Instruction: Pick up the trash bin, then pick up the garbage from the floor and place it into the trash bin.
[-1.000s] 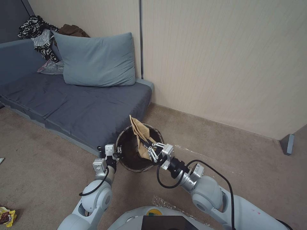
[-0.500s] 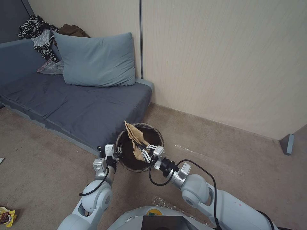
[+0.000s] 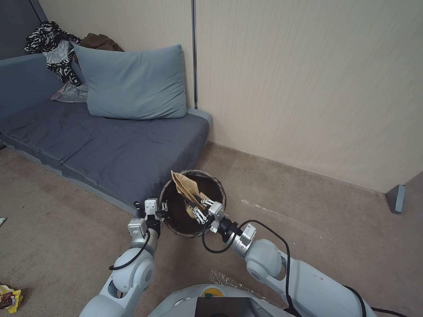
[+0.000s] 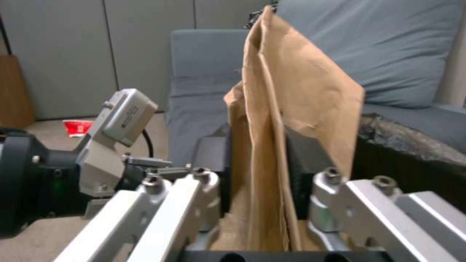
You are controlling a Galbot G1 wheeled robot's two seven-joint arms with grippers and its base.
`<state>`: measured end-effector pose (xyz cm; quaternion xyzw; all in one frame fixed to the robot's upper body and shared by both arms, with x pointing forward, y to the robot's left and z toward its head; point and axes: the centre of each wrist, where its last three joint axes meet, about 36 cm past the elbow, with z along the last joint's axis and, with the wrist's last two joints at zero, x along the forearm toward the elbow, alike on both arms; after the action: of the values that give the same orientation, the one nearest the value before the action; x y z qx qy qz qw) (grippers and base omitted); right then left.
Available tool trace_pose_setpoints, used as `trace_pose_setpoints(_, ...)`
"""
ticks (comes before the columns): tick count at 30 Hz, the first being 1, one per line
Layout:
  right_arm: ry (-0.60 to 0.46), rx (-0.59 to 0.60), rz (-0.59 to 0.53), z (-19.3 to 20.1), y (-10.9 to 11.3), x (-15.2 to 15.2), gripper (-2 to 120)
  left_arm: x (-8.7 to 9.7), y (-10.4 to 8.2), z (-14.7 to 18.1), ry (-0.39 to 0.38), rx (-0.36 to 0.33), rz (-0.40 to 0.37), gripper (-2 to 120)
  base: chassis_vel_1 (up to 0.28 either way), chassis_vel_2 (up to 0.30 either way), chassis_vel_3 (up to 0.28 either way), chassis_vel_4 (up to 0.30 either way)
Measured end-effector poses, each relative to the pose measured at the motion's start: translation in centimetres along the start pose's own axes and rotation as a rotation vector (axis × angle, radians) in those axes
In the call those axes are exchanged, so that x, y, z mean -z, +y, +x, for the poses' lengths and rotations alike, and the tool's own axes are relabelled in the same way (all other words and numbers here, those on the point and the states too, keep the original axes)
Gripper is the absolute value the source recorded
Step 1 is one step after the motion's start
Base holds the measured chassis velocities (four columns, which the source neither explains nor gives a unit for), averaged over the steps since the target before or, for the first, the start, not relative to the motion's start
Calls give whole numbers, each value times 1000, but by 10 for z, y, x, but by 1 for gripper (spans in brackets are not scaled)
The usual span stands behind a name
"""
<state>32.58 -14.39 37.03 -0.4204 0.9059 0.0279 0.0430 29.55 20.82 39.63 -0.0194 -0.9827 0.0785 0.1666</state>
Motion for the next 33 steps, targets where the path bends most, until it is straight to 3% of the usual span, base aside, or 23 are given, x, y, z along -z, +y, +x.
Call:
trace_pose_setpoints(18,-39,-39,3,9,-2,21,95,0,0,0,0,0,0,0,0,0,0,0)
trace_pose_setpoints(33,-119,-99,22,19,-11,60,100,0,0,0,0,0,0,0,0,0,0,0)
